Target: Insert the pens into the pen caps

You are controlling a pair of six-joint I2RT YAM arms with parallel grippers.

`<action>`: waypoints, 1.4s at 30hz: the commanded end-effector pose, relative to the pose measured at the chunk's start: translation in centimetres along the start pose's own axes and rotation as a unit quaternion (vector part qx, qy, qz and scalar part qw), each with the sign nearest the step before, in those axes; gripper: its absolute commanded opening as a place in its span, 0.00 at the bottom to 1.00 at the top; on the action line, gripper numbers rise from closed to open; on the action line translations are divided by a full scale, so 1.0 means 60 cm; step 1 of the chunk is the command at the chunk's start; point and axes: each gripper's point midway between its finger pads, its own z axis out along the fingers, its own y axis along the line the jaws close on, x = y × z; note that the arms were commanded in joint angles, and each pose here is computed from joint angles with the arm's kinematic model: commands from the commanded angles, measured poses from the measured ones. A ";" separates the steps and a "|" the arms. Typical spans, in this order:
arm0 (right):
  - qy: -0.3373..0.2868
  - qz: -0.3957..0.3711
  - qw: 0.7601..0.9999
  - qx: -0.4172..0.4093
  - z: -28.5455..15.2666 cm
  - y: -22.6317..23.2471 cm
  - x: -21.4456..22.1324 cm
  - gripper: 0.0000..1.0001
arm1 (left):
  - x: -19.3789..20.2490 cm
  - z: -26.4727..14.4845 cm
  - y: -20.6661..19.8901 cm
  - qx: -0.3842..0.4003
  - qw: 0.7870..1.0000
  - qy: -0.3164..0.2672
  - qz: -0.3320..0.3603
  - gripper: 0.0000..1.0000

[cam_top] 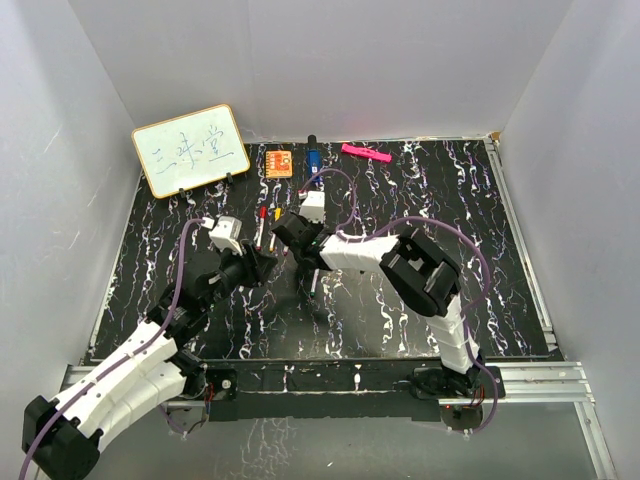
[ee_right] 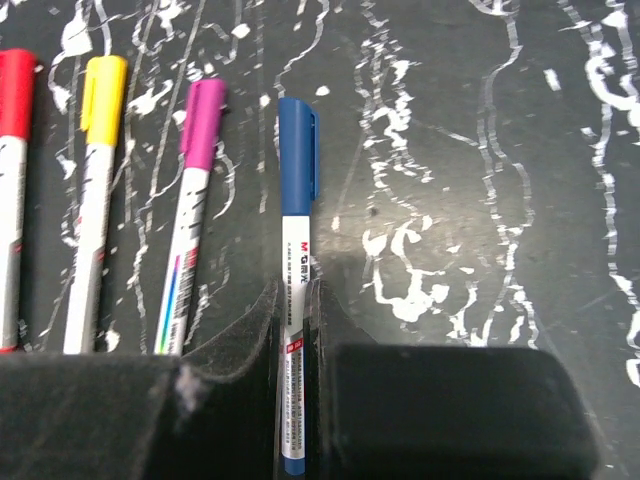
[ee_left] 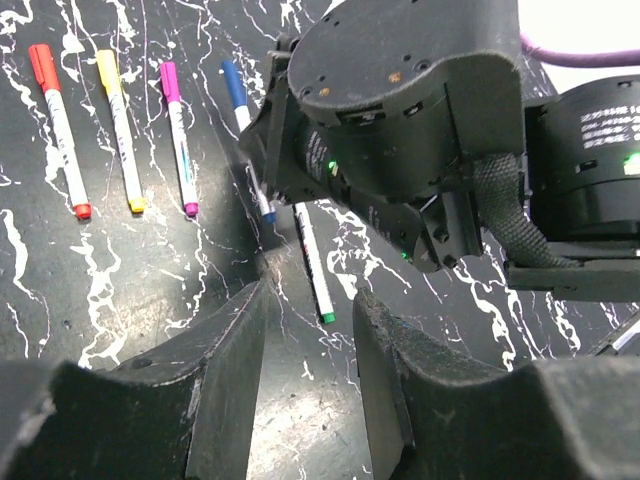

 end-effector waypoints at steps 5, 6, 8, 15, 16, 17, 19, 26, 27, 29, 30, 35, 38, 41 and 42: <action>-0.061 0.029 0.997 0.046 0.004 -0.013 -0.068 0.00 | -0.013 0.003 -0.006 0.002 1.000 -0.002 0.002 0.39; -0.059 0.028 0.997 0.048 0.010 -0.015 -0.066 0.00 | -0.013 0.004 -0.006 0.003 1.000 -0.002 0.002 0.39; -0.054 0.028 0.997 0.047 0.017 -0.017 -0.065 0.00 | -0.013 0.005 -0.007 0.004 1.000 -0.002 0.002 0.39; -0.037 0.031 0.998 0.052 0.046 -0.032 -0.056 0.02 | -0.012 0.006 -0.004 0.000 1.000 -0.004 0.001 0.39; -0.034 0.030 0.998 0.052 0.050 -0.033 -0.054 0.04 | -0.012 0.007 -0.004 0.000 1.000 -0.002 0.001 0.39; -0.032 0.031 0.998 0.052 0.055 -0.034 -0.052 0.05 | -0.011 0.008 -0.004 0.000 1.000 -0.001 0.000 0.39; -0.026 0.027 0.998 0.054 0.065 -0.037 -0.047 0.07 | -0.011 0.009 -0.004 -0.001 1.000 0.000 -0.001 0.39; -0.030 0.025 0.998 0.058 0.073 -0.044 -0.059 0.33 | -0.009 0.010 -0.003 -0.001 1.000 0.001 -0.001 0.39; -0.032 0.026 0.998 0.056 0.074 -0.044 -0.062 0.41 | -0.009 0.010 -0.003 -0.001 1.000 0.002 -0.001 0.39; -0.034 0.024 0.998 0.050 0.071 -0.041 -0.068 0.49 | -0.009 0.011 -0.003 -0.001 1.000 0.002 -0.001 0.39; -0.035 0.024 0.998 0.048 0.070 -0.041 -0.071 0.53 | -0.010 0.011 -0.004 0.000 1.000 0.001 -0.001 0.39; -0.056 0.028 0.997 0.049 0.049 -0.045 -0.105 0.64 | -0.015 0.013 -0.010 0.006 1.000 0.000 0.000 0.39; -0.083 0.033 0.995 0.053 0.023 -0.057 -0.144 0.68 | -0.015 0.018 -0.012 0.008 1.000 0.007 0.004 0.39; -0.118 0.043 0.991 0.054 -0.011 -0.077 -0.193 0.68 | -0.010 0.027 -0.011 0.004 1.000 0.020 0.007 0.39; -0.126 0.047 0.989 0.057 -0.020 -0.091 -0.206 0.67 | -0.007 0.030 -0.010 0.002 1.000 0.025 0.008 0.39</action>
